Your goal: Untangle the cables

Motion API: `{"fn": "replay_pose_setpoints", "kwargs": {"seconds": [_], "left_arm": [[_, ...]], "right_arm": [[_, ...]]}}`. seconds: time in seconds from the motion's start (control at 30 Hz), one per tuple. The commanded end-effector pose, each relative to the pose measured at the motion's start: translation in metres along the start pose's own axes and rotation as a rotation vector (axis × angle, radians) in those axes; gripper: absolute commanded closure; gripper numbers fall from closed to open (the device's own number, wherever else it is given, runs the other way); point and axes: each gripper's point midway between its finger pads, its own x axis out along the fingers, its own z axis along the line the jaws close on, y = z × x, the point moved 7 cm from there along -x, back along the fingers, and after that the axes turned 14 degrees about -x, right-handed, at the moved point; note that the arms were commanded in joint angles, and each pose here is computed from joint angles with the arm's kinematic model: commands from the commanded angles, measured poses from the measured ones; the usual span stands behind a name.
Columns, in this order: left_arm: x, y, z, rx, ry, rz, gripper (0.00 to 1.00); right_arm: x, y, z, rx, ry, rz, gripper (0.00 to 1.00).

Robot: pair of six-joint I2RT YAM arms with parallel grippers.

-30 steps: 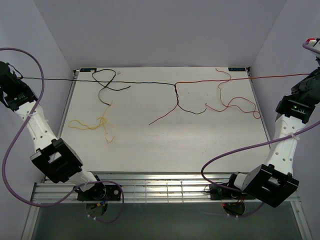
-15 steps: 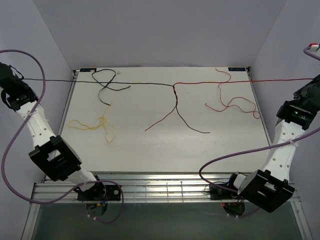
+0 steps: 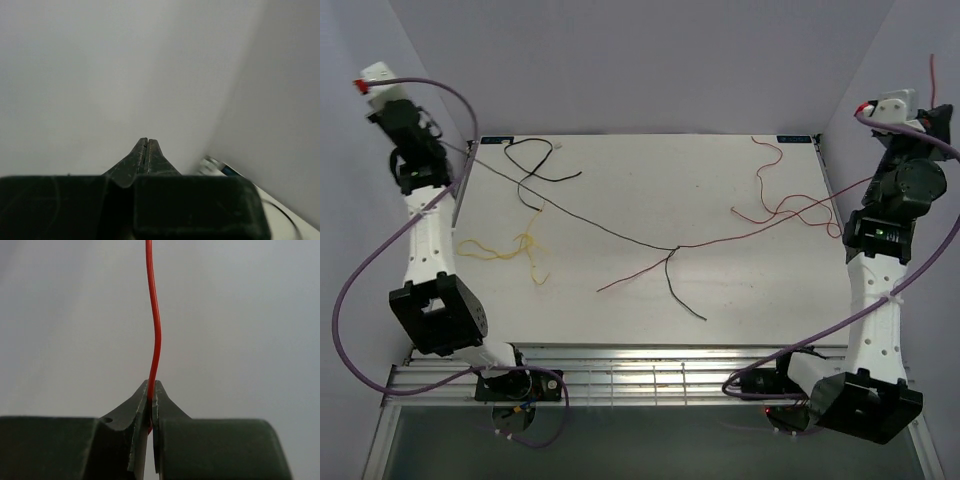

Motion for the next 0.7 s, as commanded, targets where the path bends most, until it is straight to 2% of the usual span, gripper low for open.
{"fn": "replay_pose_setpoints", "kwargs": {"seconds": [0.0, 0.03, 0.1, 0.13, 0.23, 0.27, 0.37, 0.4, 0.47, 0.5, 0.53, 0.63, 0.67], "left_arm": [[-0.057, 0.034, -0.090, 0.032, 0.193, 0.129, 1.00], [-0.075, 0.039, -0.116, -0.087, 0.281, 0.181, 1.00], [-0.097, 0.056, -0.136, -0.186, 0.378, 0.299, 1.00], [-0.105, 0.062, -0.145, -0.295, 0.400, 0.354, 1.00], [-0.149, 0.097, -0.175, -0.381, 0.549, 0.540, 1.00], [-0.163, 0.108, -0.182, -0.378, 0.593, 0.587, 1.00], [-0.209, 0.155, -0.203, -0.317, 0.674, 0.725, 1.00], [-0.218, 0.177, -0.207, -0.287, 0.678, 0.777, 1.00], [-0.239, 0.205, -0.213, -0.243, 0.689, 0.863, 1.00], [-0.245, 0.230, -0.213, -0.200, 0.657, 0.906, 1.00], [-0.245, 0.238, -0.215, -0.183, 0.623, 0.921, 1.00], [-0.241, 0.279, -0.201, -0.062, 0.447, 0.992, 1.00], [-0.239, 0.280, -0.200, -0.026, 0.405, 1.004, 1.00]], "right_arm": [[-0.008, -0.057, 0.032, 0.271, -0.203, -0.230, 0.92], [-0.017, -0.081, 0.056, 0.396, -0.384, -0.352, 0.92], [-0.025, -0.107, 0.081, 0.539, -0.592, -0.483, 0.92], [-0.043, -0.130, 0.093, 0.666, -0.769, -0.624, 0.92], [-0.077, -0.153, 0.134, 0.817, -1.027, -0.765, 0.92], [-0.082, -0.160, 0.141, 0.879, -1.041, -0.765, 0.92], [-0.108, -0.165, 0.195, 0.923, -1.222, -0.676, 0.92], [-0.113, -0.163, 0.220, 0.922, -1.289, -0.611, 0.92], [-0.115, -0.165, 0.243, 0.922, -1.341, -0.497, 0.92], [-0.121, -0.158, 0.268, 0.926, -1.407, -0.381, 0.92], [-0.122, -0.154, 0.280, 0.915, -1.416, -0.311, 0.92], [-0.128, -0.138, 0.318, 0.877, -1.463, -0.120, 0.92], [-0.127, -0.136, 0.324, 0.865, -1.466, -0.088, 0.92]]}}
